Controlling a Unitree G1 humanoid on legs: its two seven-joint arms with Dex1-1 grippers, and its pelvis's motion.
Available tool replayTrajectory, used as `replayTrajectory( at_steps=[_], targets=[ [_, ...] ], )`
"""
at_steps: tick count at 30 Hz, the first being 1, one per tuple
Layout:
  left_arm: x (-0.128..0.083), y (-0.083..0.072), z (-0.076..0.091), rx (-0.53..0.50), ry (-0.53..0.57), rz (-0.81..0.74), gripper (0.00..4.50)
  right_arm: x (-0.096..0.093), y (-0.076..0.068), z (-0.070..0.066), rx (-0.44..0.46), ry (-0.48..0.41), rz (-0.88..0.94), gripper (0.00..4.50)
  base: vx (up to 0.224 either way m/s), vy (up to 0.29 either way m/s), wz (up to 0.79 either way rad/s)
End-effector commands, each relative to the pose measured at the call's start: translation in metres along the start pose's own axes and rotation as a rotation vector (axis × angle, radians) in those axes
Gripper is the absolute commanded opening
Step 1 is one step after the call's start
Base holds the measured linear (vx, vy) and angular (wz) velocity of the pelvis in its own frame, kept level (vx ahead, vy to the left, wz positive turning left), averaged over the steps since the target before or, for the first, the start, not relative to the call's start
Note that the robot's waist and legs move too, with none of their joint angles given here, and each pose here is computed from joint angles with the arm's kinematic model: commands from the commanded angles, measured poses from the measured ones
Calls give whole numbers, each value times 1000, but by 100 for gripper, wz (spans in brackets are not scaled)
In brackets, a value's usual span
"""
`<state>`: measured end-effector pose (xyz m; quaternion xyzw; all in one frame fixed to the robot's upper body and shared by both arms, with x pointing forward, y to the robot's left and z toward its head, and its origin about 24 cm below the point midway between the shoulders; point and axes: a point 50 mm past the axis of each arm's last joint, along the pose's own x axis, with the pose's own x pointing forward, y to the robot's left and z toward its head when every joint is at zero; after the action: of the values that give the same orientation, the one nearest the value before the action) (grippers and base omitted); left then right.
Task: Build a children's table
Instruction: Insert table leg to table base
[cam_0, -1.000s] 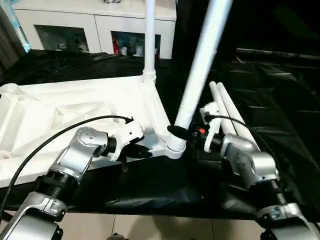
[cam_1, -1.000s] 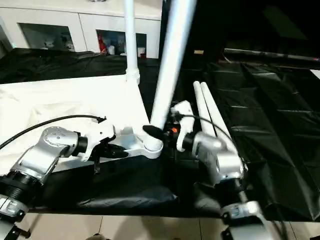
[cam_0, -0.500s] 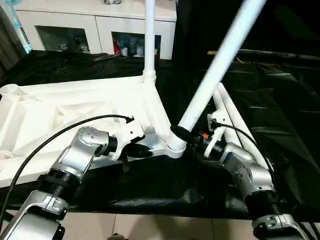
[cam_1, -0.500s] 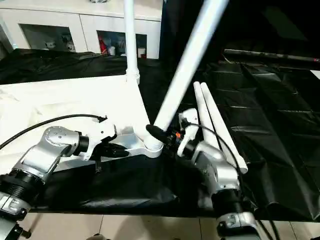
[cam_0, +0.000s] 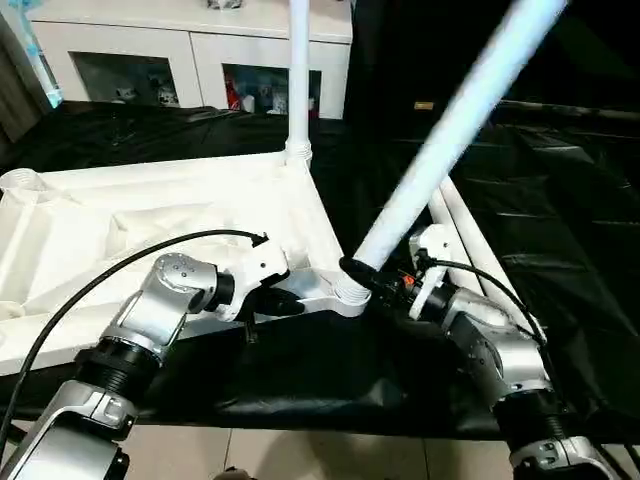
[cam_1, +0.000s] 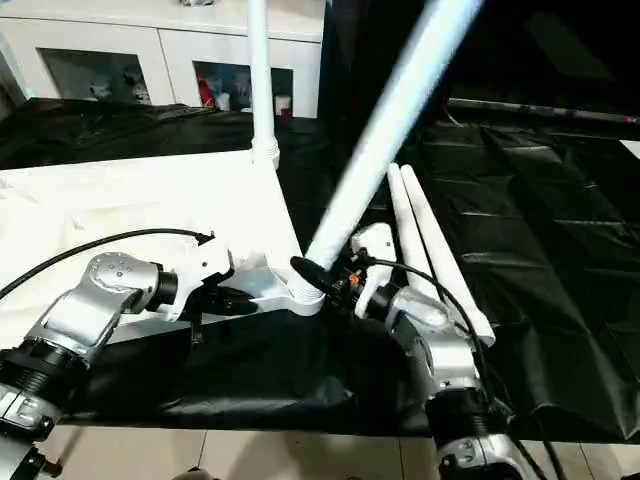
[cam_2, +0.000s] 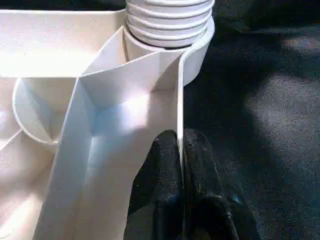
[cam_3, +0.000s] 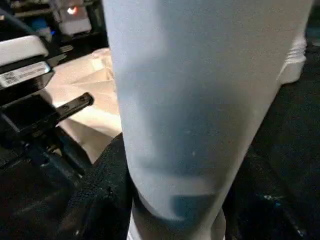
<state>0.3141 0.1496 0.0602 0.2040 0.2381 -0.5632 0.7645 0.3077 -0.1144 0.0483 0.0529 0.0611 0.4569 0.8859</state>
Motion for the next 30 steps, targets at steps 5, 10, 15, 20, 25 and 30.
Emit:
replayTrajectory(
  at_steps=[5, 10, 15, 20, 25, 30],
  targets=[
    [-4, 3, 19, 81, -69, 35, 0, 4, 3, -26, 25, 228, 77, 191, 0, 0, 0],
    [-5, 3, 20, 88, -71, 35, 0, 7, 0, -25, 24, 276, 117, 191, 0, 0, 0],
    [-3, 2, 19, 95, -71, 31, 0, 0, -1, -32, 42, 334, 153, 191, 0, 0, 0],
    [1, -5, 21, 121, -83, -67, 0, -7, -3, -38, 92, 331, 200, 191, 0, 0, 0],
    [-1, -14, 25, 150, -100, -167, 0, -12, 0, -41, 88, 330, 251, 191, 0, 0, 0],
    [-4, -19, 26, 189, -72, -224, 0, -17, 8, -43, 86, 319, 329, 191, 0, 0, 0]
  ],
)
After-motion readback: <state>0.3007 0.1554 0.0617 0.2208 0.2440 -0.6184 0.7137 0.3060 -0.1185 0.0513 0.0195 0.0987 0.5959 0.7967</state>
